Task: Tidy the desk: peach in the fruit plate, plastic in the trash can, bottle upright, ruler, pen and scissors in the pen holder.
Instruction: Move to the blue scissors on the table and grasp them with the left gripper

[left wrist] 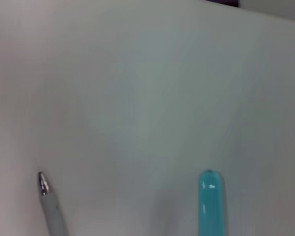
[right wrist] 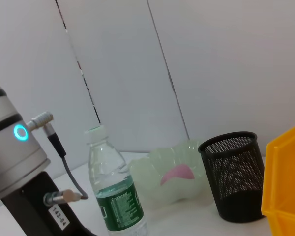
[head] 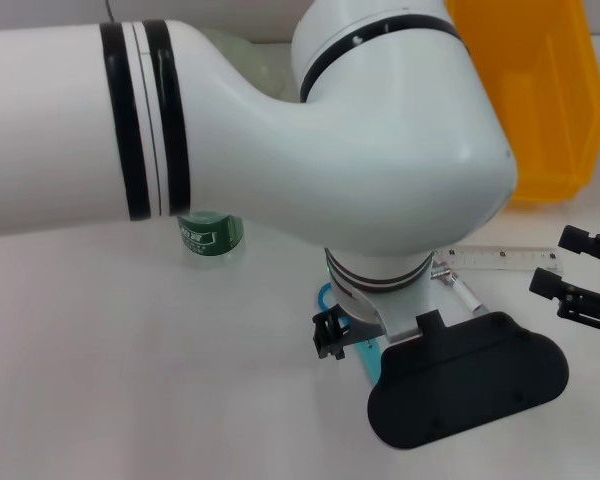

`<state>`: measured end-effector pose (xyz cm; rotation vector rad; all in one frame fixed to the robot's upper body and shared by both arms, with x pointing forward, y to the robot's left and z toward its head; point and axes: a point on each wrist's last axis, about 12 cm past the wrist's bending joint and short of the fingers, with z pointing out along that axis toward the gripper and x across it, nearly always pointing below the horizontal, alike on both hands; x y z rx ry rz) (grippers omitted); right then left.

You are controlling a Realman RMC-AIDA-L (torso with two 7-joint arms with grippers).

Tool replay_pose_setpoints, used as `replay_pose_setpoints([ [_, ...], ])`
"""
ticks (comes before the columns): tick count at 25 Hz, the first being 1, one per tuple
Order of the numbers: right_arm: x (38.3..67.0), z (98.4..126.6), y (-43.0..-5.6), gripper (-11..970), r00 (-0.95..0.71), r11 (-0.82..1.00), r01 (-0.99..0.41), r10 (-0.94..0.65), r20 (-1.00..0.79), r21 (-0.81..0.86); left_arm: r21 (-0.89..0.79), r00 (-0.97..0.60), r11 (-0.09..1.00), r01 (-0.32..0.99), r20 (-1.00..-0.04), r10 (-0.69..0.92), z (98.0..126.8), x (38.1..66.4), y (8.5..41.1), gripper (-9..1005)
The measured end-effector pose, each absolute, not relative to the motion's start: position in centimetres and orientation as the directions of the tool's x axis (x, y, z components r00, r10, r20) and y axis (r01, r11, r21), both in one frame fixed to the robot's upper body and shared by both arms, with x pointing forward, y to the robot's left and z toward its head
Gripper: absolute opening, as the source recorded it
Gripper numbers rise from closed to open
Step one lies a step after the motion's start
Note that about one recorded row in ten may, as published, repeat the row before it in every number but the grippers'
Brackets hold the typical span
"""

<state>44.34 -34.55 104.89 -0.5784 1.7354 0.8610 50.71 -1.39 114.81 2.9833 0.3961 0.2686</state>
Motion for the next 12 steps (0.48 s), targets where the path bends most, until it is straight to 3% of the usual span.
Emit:
replay_pose_setpoints([
  [12, 44.53, 104.70, -34.02, 827, -0.327, 0.608, -0.740, 0.050, -0.944, 0.288, 0.129, 0.949, -0.962, 0.241, 0.174, 0.261, 114.04, 50.73, -1.14, 726],
])
